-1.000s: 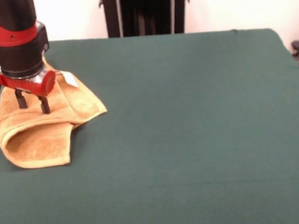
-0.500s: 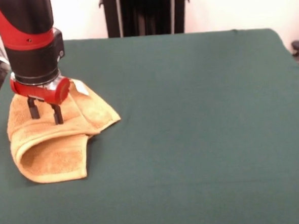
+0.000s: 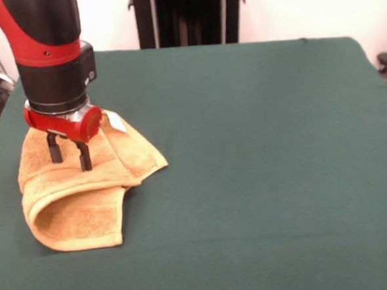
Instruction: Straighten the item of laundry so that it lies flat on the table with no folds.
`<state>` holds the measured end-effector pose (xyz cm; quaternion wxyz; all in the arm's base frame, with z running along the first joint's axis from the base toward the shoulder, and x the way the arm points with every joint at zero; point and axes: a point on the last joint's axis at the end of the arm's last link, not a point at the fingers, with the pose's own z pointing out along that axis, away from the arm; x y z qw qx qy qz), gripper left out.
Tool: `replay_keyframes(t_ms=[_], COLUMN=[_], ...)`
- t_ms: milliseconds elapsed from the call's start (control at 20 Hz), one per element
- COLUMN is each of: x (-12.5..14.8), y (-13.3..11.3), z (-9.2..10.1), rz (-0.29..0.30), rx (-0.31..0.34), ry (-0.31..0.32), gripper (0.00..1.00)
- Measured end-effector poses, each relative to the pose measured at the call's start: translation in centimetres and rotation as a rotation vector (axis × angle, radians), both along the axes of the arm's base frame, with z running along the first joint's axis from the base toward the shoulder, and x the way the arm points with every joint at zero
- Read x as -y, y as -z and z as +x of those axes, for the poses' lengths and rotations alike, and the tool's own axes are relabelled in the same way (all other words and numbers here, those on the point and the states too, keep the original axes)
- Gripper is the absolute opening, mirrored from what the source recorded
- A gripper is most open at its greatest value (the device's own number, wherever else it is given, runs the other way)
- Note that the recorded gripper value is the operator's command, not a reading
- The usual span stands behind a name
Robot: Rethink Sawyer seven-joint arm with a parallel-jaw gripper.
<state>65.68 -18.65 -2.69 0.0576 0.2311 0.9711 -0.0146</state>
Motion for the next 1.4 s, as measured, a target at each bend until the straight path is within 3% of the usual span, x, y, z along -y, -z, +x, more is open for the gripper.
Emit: replay_keyframes(t_ms=[600, 1050, 1400], x=[-3.7, -10.2, -9.9], y=[0.1, 0.7, 0.3], z=[0.3, -0.1, -1.1], rz=[0.023, 0.058, 0.069], rx=[0.046, 0.058, 0.048], ry=[0.077, 0.192, 0.225], gripper=[1.00, 1.00, 1.00])
